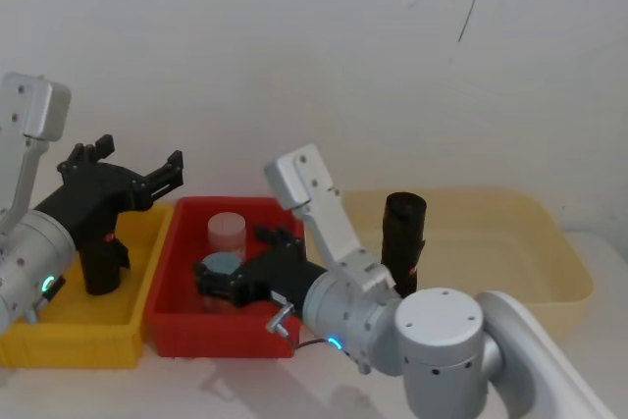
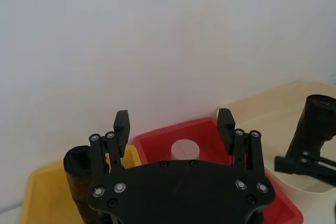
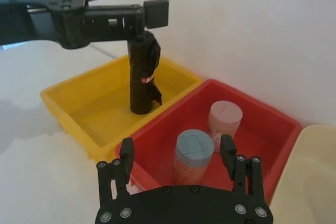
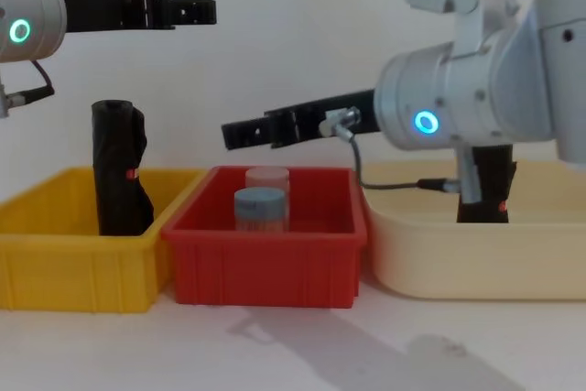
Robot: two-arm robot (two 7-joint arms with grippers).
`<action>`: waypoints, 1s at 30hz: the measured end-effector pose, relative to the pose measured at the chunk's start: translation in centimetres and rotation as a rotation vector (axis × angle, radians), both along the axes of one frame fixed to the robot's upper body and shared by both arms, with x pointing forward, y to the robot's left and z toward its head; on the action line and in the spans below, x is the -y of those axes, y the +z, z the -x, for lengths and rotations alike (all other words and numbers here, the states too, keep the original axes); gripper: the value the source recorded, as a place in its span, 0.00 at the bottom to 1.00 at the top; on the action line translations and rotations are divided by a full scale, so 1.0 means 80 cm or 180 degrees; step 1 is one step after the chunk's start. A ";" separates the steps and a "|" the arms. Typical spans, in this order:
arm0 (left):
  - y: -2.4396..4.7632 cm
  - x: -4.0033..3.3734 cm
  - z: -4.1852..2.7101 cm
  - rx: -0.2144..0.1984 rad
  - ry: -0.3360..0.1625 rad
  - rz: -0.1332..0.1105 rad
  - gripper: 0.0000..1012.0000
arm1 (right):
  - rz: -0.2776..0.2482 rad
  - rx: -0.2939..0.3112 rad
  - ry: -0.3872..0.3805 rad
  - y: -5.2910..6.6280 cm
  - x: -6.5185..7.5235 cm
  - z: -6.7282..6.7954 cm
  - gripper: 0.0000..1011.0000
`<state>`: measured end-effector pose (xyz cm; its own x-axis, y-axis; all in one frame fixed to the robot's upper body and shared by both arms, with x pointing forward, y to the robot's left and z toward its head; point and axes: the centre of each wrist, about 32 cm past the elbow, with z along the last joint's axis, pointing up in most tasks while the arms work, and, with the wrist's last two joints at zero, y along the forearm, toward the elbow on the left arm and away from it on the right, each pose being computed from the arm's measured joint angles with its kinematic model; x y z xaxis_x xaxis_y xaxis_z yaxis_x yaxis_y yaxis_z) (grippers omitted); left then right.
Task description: Pick up the garbage bag with the one hand and transfer it to the other hand.
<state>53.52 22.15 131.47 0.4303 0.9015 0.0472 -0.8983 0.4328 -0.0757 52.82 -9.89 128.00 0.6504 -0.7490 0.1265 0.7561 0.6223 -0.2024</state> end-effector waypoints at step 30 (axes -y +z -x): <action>-0.0007 -0.0021 0.0023 0.0008 0.0030 -0.0002 0.99 | 0.0091 -0.0405 -0.0006 -0.016 -0.045 -0.049 0.99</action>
